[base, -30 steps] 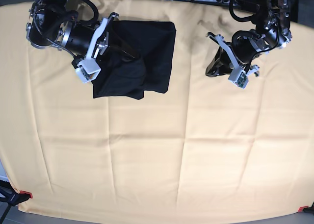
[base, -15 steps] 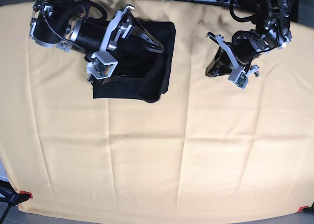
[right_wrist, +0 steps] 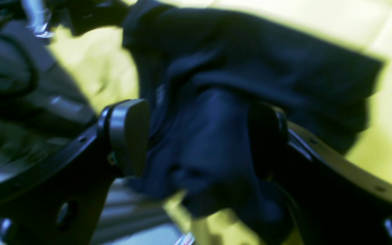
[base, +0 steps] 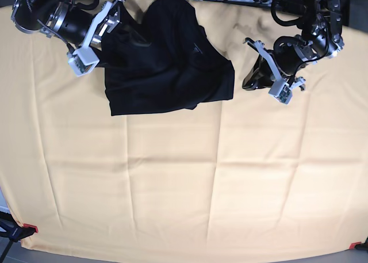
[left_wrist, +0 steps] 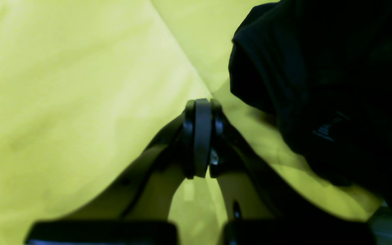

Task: Fold the T-shirt properly
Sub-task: 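Push the folded bundle with the right gripper and raise the left gripper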

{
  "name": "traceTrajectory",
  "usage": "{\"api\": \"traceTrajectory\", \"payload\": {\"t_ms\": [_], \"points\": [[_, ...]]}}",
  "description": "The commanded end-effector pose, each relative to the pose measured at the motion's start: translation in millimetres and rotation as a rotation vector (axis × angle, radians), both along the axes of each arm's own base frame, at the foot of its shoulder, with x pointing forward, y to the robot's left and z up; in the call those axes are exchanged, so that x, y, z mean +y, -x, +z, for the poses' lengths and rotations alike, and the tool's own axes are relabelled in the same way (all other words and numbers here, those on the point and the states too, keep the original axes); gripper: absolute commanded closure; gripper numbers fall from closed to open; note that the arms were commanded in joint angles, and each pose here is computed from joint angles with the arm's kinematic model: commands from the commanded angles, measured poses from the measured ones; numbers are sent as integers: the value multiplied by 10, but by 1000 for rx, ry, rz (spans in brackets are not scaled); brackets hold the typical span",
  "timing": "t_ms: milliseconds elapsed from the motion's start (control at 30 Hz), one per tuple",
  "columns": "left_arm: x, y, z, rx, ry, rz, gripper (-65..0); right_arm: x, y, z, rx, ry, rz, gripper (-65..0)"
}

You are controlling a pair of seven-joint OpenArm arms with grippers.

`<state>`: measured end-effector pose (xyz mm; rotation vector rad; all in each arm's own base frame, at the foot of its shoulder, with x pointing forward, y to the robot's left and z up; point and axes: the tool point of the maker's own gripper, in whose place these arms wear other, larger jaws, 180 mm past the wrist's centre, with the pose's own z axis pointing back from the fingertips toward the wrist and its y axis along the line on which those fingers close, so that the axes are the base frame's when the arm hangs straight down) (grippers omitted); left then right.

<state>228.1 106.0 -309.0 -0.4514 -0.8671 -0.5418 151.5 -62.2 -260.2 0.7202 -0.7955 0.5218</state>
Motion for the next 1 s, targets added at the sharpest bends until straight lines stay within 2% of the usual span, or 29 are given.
{"api": "traceTrajectory", "payload": {"t_ms": [0, 133, 267, 333, 500, 700, 767, 867, 900, 967], "points": [[-2, -37, 118, -43, 9, -13, 0, 55, 56, 93, -15, -45, 18, -465], [-11, -26, 146, -39, 28, -23, 0, 129, 208, 130, 23, -116, 38, -465], [-14, -25, 149, -38, 31, -24, 0, 143, 229, 143, 27, -129, 44, -465], [-13, -25, 149, -38, 31, -24, 0, 123, 210, 115, 26, -107, 38, -465], [-6, -27, 150, -39, 27, -25, 0, -74, 122, -112, 35, 52, -37, -465], [-5, -22, 154, -37, 30, -28, 0, -78, 70, -71, 7, 37, -59, -449], [-6, -22, 155, -37, 31, -28, 0, -73, 54, -50, -3, 27, -65, -344], [-39, -14, 185, -34, 61, -32, 0, -45, 62, -48, -1, 21, -56, -63], [-63, -8, 207, -32, 83, -35, 0, -18, 70, -46, 0, 15, -48, 0], [-147, 47, 259, -37, 121, -85, 0, 61, 89, -26, 0, -8, -24, 0]]}}
